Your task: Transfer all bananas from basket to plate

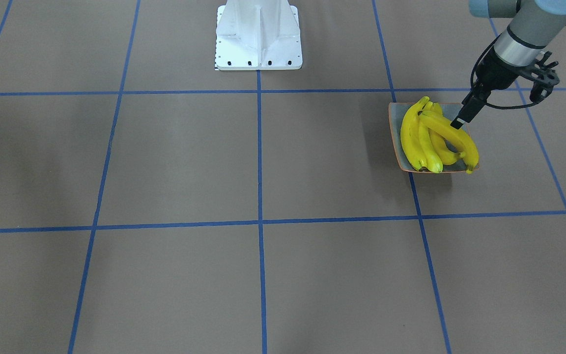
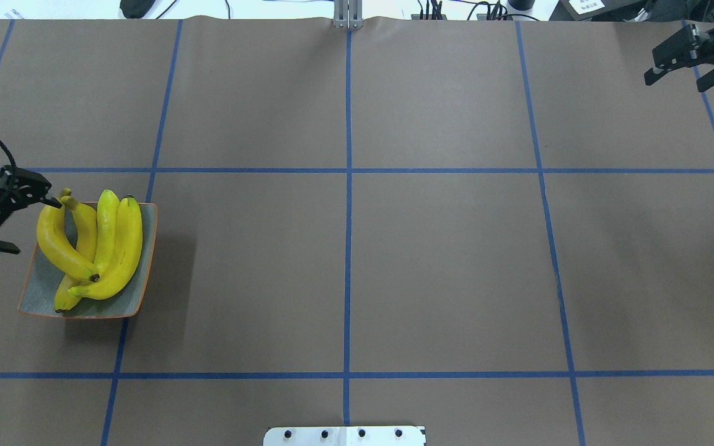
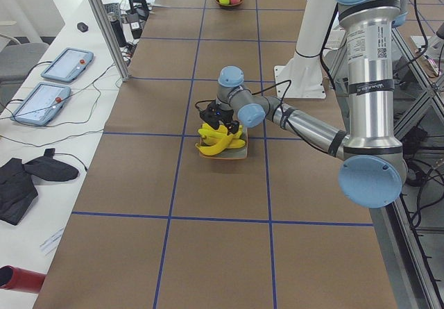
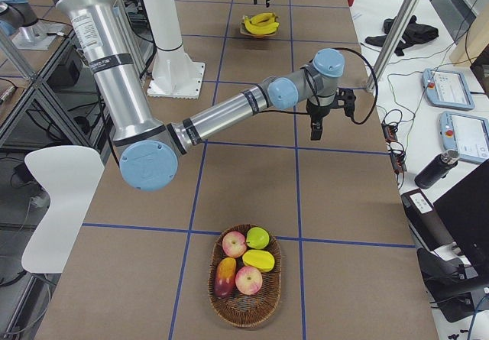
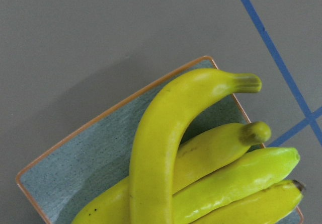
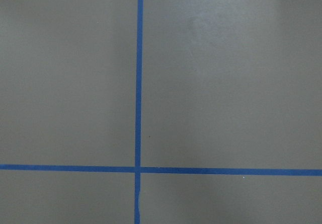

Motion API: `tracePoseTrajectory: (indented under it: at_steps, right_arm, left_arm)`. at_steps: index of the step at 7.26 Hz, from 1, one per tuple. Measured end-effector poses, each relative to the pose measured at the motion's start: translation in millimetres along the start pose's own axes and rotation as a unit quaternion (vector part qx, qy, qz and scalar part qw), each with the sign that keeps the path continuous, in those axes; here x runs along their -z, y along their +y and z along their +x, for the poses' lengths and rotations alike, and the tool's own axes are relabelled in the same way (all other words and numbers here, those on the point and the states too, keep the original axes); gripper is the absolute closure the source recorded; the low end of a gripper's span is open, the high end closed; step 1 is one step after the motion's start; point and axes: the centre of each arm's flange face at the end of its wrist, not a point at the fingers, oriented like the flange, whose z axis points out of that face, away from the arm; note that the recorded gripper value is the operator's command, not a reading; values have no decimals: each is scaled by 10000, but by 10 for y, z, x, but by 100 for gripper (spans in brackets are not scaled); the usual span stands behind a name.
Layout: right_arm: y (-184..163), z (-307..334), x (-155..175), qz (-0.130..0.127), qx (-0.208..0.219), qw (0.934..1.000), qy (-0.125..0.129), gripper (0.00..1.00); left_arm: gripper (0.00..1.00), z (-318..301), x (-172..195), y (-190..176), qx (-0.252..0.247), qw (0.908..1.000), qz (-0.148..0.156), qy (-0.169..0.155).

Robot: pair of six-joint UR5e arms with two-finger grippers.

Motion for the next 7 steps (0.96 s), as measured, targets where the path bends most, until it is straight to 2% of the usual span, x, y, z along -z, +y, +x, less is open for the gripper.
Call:
tracePoseTrajectory:
  at_steps: [1,2,3,4,5,6,7]
  right_arm:
    - [46,296,-3,18,57,9999,149,0]
    - [129,624,-66,9,218,9989,413,0]
    - [238,986,-136,-46,389,9969,685,0]
    - [386,1414,-172,-151,534,9947,868,0]
    - [568,1844,-176,-267,620,9931,956,0]
    - [770,2257,-138,-345,618,9928,971,0]
    - [977,2600,-71,-358,512,9937,934,0]
  left_arm:
    - [0,61,136,-188,-661,9976,193,-116]
    - [0,118,248,-377,-1333,9900,345,-312]
    - [0,127,364,-581,-1986,9779,447,-474]
    - [0,73,453,-806,-2676,9602,496,-623]
    - [0,-31,512,-1022,-3267,9406,502,-780]
    - [0,-175,579,-1267,-3630,9259,519,-910]
    - [0,-357,650,-1559,-3806,9183,487,-976]
